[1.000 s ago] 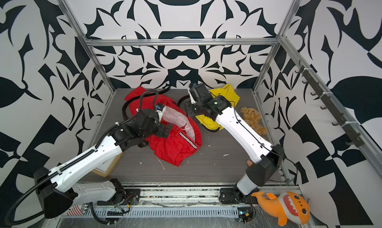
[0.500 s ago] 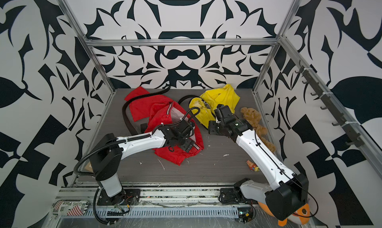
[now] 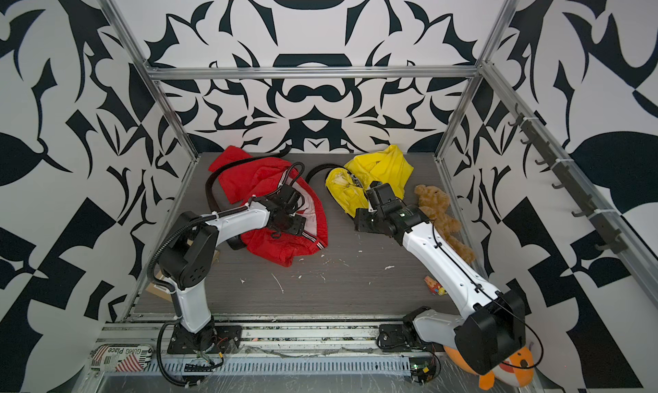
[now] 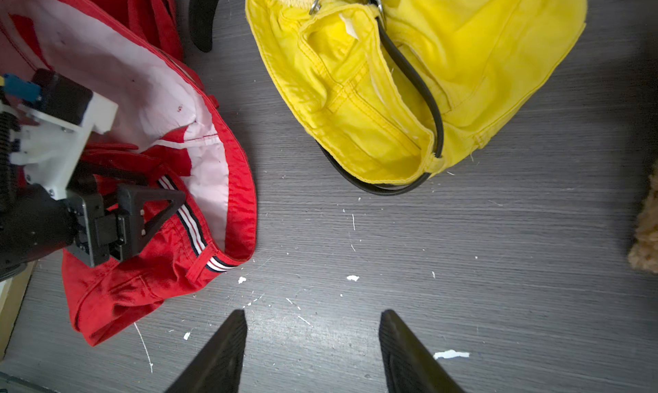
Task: Remove the belt from the trousers
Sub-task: Adjust the trousers at the center of the board.
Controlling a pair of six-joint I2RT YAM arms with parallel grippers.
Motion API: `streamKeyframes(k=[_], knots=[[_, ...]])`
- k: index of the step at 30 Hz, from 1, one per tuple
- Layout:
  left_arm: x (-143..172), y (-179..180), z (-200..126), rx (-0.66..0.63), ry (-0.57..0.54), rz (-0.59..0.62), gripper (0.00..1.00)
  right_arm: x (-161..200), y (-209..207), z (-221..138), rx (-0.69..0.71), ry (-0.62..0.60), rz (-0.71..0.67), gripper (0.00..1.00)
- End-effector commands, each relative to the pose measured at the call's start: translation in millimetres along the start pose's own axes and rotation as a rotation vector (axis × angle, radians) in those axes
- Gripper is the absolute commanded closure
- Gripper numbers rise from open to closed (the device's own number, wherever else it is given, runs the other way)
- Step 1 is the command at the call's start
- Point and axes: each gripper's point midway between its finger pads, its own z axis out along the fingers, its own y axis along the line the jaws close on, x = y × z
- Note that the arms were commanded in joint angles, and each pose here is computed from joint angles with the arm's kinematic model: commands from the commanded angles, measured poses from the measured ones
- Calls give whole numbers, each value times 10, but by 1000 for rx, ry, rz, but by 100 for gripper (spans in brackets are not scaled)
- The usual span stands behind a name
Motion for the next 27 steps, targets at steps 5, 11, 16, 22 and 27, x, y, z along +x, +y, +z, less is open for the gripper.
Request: streamKeyframes(k=[5,11,16,22,27], knots=[[39,340,106,-70,63,-41,24,-114,35,53,-14,-24,9,37],[192,588,90,-89,92,-85,24,-135,-22,56,-2,-28,10,36],[245,658,41,-123,112,-83,24,-129,-25,79,-4,-22,12,36],[421,832,9,-145,145,-132,24,-137,-28,81,-5,-29,15,35],[468,965,-60,-169,149,-166,24,-123,-15,138,-14,-20,20,35]])
